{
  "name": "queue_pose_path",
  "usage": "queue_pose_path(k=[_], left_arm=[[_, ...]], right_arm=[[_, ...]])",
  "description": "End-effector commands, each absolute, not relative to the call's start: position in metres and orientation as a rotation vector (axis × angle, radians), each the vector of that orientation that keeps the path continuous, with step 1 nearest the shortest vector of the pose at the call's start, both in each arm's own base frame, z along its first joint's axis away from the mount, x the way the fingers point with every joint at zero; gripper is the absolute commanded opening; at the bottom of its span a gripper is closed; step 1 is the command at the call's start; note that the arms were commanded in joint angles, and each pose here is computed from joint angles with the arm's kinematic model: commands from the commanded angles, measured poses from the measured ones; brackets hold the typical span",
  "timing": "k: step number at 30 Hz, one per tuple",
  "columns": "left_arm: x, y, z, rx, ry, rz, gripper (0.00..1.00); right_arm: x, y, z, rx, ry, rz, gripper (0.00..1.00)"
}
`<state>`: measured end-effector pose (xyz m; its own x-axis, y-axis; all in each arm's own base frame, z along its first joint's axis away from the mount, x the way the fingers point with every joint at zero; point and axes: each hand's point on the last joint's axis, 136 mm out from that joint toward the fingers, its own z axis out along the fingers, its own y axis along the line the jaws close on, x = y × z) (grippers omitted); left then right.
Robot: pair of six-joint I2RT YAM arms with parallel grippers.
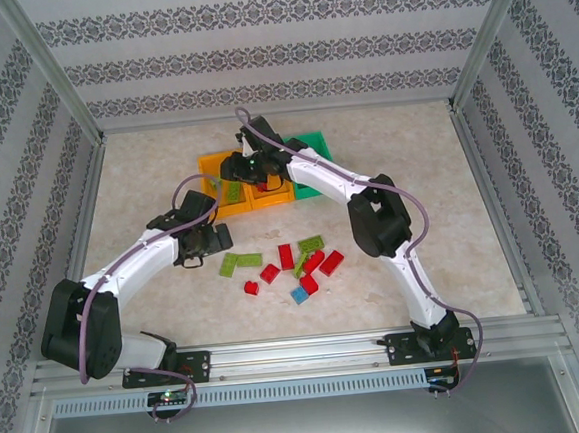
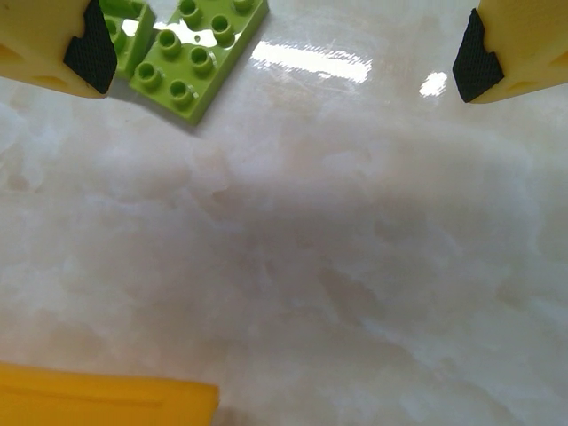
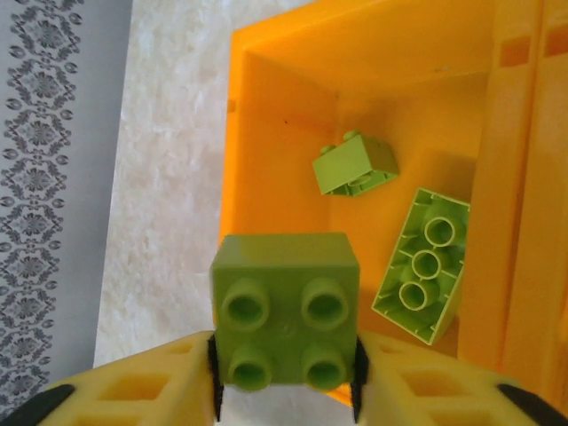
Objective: Sort the legos into containers by color
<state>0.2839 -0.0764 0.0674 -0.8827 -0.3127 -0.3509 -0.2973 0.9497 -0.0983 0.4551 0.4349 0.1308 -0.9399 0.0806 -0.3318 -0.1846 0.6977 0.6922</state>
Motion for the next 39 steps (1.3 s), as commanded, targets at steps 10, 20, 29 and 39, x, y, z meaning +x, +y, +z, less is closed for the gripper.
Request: queue_pose_path(k=[10, 20, 29, 39], left_arm=[[0.266, -0.084, 0.054, -0.446, 2.773, -0.112, 1.00], [0.270, -0.081, 0.064, -0.467, 2.719, -0.108, 0.99], [0.272, -0.080, 0.068, -0.471, 2.699, -0.111, 1.00], [0.268, -0.078, 0.070, -0.463, 2.695, -0.111, 1.00]], right_arm=[[0.455, 0.434, 0.154, -0.077, 2.550, 1.169, 0.66], [0.393, 0.352, 0.141, -0.170, 2.686, 0.714, 0.65], [0.309, 0.314, 0.076, -0.291, 2.925, 0.366, 0.63], [0.276, 0.312, 0.051, -0.332, 2.979, 0.220, 0.59]])
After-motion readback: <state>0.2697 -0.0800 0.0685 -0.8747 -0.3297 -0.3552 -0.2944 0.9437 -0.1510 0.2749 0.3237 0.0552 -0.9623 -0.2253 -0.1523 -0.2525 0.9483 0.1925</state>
